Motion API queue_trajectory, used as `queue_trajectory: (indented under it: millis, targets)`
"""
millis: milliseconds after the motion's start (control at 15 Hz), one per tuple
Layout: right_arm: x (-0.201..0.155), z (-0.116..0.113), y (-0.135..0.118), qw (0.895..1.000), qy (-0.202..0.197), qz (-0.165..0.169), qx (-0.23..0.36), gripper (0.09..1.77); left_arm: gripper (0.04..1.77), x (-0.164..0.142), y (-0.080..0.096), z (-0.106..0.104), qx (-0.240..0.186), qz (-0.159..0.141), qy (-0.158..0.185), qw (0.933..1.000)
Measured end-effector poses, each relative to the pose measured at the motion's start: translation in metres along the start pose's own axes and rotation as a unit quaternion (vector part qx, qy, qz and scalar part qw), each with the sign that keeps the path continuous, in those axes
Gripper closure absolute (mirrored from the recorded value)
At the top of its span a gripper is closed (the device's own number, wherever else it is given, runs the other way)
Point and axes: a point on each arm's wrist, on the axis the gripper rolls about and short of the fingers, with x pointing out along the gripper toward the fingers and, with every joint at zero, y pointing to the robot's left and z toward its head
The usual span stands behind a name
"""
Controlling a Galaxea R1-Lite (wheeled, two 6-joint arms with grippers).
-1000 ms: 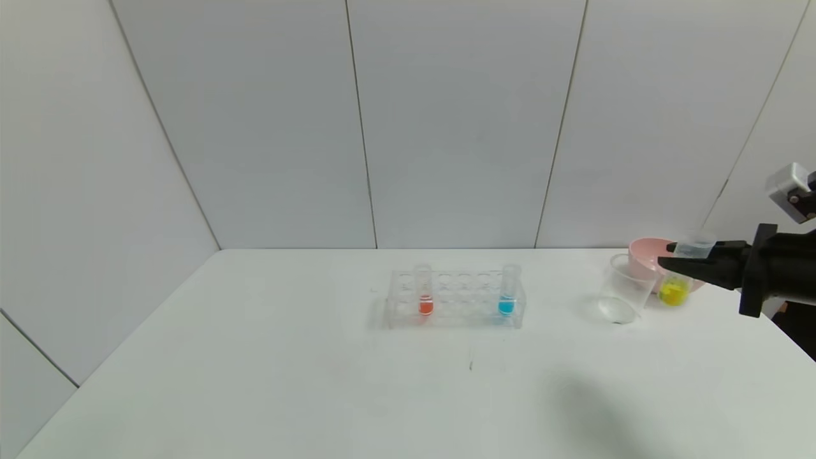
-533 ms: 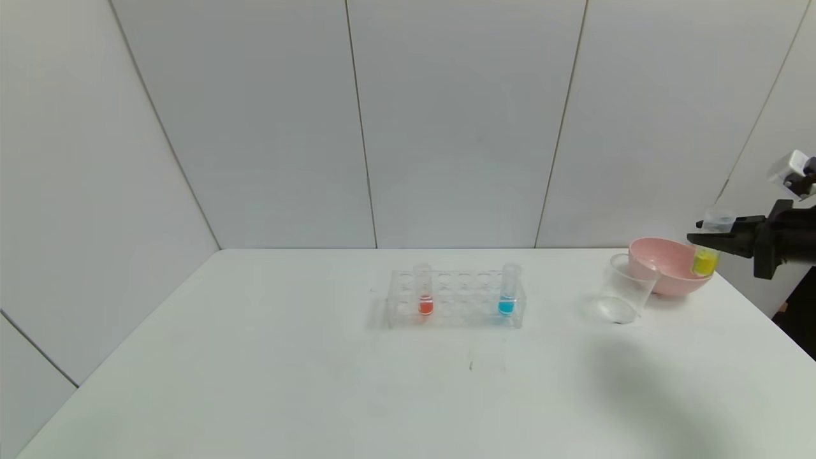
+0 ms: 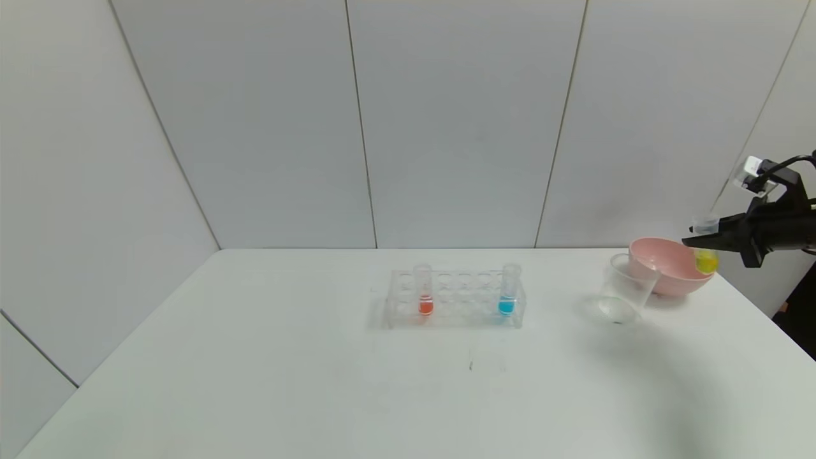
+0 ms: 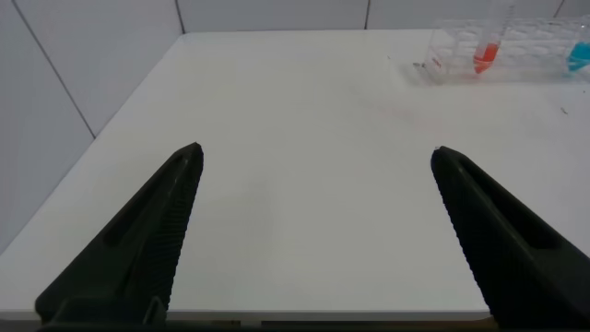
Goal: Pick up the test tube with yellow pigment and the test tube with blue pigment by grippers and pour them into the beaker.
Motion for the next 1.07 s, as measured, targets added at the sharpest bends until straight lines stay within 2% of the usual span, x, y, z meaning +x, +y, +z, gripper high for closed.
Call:
queue_trajectory:
  millis: [267,400,533,1067]
  targets:
    - [0.009,0.007,-0.015,0.997,0.066,-0.017,-0.028,1.33,0.05,0.000,0.000,0.000,0.000,0.000,0.000,1.0000]
    - [0.012,0.010,-0.018,0.994,0.099,-0.015,-0.034,1.33,0.05,0.000,0.000,0.000,0.000,0.000,0.000,1.0000]
    - [0.020,0.012,-0.019,0.992,0.115,-0.017,-0.050,1.33,0.05,0.000,0.000,0.000,0.000,0.000,0.000,1.0000]
    - [0.041,0.032,0.005,0.978,0.195,-0.015,-0.075,1.33,0.05,0.000,0.000,0.000,0.000,0.000,0.000,1.0000]
